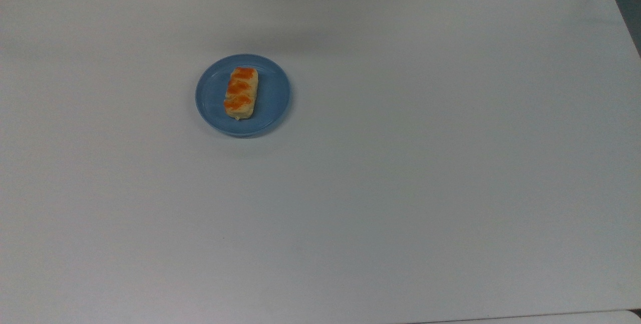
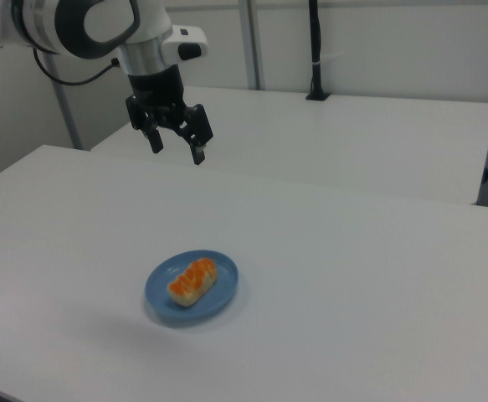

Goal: Put the bread on the table

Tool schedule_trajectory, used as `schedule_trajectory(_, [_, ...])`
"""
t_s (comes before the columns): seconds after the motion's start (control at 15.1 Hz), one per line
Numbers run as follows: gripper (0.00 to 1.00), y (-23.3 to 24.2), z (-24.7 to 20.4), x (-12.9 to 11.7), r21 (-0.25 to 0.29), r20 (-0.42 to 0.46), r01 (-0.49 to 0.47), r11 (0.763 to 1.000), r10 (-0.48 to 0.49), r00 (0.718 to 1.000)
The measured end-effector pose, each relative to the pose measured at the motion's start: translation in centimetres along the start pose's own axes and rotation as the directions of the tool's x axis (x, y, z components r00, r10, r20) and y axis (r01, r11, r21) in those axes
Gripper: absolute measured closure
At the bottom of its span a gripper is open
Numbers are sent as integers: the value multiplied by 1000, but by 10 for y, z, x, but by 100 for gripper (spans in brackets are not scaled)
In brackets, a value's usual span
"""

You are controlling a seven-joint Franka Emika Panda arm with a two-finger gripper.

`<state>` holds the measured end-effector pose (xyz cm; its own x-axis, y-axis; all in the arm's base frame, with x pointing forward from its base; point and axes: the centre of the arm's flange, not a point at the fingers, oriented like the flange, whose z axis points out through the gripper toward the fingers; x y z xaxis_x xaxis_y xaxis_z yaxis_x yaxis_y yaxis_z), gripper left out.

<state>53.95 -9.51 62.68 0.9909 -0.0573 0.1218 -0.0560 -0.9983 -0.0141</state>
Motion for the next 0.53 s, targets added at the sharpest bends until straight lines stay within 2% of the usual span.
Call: schedule_trajectory(0.53, [0,20,0,-2,-6,1,-6,1000,6,1000])
